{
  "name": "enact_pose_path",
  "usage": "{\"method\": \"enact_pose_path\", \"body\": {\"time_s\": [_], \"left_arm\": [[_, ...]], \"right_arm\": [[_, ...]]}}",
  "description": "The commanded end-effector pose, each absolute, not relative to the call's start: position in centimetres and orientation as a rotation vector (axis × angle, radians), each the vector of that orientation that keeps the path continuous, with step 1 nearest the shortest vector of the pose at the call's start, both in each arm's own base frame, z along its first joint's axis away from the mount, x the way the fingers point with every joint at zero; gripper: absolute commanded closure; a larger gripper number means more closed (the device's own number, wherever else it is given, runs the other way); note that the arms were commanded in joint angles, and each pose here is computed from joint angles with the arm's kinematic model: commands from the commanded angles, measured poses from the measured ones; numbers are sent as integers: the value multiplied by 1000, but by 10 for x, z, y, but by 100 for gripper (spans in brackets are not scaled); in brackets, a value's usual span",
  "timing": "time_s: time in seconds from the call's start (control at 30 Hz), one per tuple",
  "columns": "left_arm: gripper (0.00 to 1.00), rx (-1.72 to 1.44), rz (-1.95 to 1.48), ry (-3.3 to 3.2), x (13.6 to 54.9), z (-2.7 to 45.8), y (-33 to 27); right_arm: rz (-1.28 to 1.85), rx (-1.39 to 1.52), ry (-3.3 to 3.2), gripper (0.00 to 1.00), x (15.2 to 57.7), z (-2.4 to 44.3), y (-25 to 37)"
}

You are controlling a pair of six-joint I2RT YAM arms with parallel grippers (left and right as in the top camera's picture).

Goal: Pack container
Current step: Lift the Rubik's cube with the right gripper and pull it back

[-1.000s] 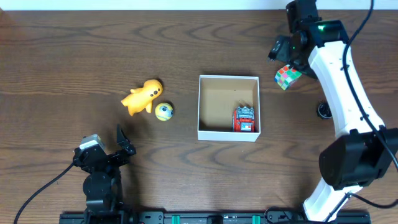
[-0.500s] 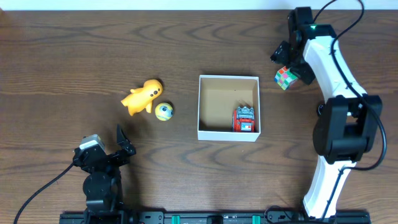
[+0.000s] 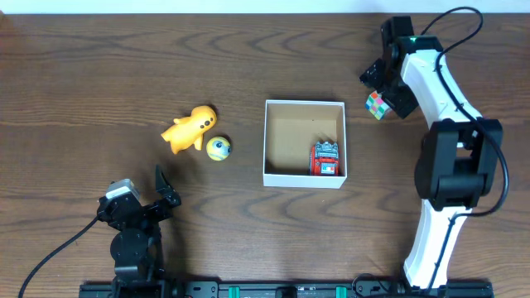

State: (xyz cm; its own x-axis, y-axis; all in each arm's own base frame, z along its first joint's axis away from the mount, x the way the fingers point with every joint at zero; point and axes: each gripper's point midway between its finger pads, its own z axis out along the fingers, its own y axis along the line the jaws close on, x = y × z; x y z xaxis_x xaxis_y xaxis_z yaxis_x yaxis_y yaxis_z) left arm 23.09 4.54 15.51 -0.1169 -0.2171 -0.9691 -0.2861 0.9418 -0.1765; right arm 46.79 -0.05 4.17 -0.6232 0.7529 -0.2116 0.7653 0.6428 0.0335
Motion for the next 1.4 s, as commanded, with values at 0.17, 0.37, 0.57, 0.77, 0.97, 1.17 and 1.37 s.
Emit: {"method": "enact_pose_path", "body": {"time_s": [0.17, 0.37, 0.57, 0.77, 0.97, 1.17, 1.37], "left_arm": [[2, -373, 65, 1696, 231, 157, 45], [2, -373, 65, 1696, 231, 157, 45], [2, -373, 65, 1696, 231, 157, 45], [2, -373, 65, 1696, 231, 157, 45], [2, -373, 65, 1696, 231, 157, 45], [2, -373, 65, 1696, 231, 157, 45], [2, -373, 65, 1696, 231, 157, 45]], "right_arm": [[-90, 1236, 2634, 3, 478, 32, -17], [-84, 1235, 2624, 16, 481, 32, -19], [-82, 1235, 2625, 26, 481, 32, -18], [-79, 1235, 2626, 26, 481, 32, -18], [-79, 1237, 2635, 12, 480, 28, -17], [-68, 1246, 2663, 16, 478, 17, -13], [-56, 1250, 2661, 30, 479, 16, -12]]}}
